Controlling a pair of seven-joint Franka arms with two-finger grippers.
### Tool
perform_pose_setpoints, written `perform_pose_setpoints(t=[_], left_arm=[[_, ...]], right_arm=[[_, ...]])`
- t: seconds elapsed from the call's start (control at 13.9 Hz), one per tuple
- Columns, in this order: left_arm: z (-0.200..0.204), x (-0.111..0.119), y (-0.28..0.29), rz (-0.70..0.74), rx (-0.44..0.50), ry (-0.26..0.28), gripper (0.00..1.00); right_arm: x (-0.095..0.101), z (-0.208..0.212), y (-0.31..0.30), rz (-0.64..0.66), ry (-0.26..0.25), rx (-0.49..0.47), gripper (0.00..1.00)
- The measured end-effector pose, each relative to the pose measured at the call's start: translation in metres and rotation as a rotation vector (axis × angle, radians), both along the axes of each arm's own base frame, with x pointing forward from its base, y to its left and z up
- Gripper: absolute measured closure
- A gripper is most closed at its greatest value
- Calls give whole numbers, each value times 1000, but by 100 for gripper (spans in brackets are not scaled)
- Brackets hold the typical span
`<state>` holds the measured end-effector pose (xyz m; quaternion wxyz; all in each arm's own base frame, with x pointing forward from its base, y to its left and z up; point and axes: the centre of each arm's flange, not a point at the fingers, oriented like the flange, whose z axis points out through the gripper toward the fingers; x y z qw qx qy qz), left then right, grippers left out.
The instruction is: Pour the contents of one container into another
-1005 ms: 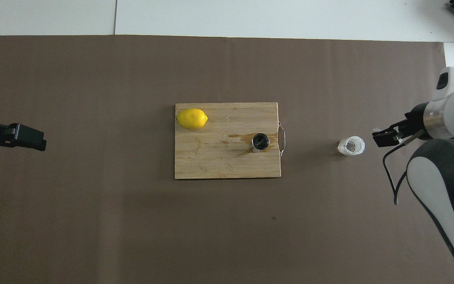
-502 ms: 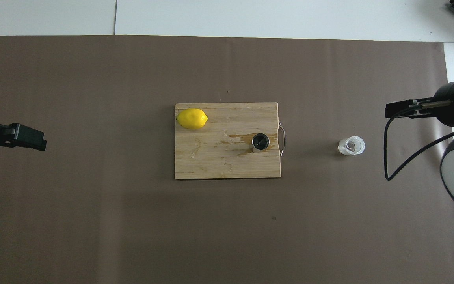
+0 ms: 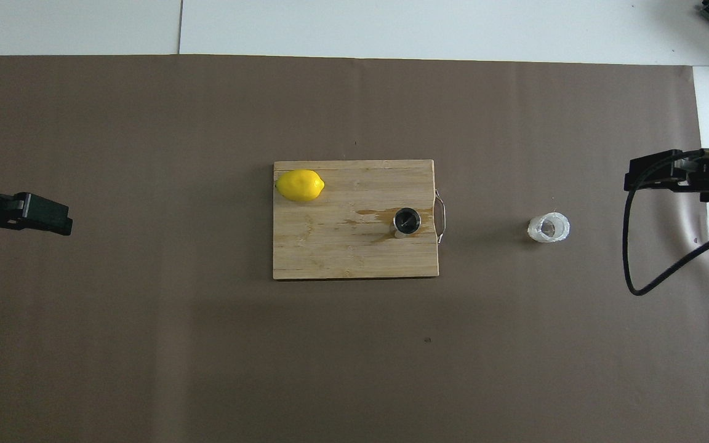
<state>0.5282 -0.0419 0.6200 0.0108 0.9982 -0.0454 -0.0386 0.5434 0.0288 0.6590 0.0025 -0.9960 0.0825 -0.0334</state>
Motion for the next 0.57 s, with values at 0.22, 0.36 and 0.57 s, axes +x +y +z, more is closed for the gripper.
perform_pose_setpoints(t=[0.22,0.36,0.57], left_arm=[[0,0,0,0,0,0,0],[0,0,0,0,0,0,0],[0,0,0,0,0,0,0]], right_arm=[[-1,-7,-6,-12,47,16,0],[0,-9,-4,-8,51,15,0],[-1,-11,0,-3,57,14,0]])
